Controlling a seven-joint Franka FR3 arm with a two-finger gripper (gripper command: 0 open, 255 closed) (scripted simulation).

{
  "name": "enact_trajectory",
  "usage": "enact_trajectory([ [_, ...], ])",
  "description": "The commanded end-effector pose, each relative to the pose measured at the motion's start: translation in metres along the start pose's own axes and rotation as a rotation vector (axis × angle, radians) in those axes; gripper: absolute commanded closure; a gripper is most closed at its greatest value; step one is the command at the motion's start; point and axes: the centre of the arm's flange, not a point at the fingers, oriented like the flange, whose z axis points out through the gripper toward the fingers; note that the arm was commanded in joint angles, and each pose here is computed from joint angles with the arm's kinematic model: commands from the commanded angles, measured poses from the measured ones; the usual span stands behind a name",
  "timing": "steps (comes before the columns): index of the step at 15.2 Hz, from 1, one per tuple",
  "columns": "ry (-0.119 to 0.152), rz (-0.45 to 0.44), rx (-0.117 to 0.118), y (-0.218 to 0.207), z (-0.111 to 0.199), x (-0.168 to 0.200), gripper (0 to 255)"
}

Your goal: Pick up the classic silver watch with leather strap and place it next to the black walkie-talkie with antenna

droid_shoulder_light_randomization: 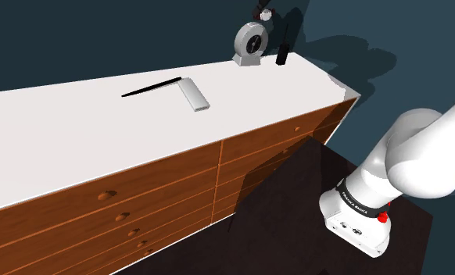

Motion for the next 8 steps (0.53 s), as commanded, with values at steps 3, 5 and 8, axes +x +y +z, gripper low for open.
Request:
enact_trajectory([
  [3,0.0,-0.002,0.0,0.052,-0.011,-0.014,255],
  [5,0.0,-0.002,0.0,0.078,-0.015,-0.019,255],
  [8,0.0,-0.002,0.0,0.116,-0.022,-0.027,255],
])
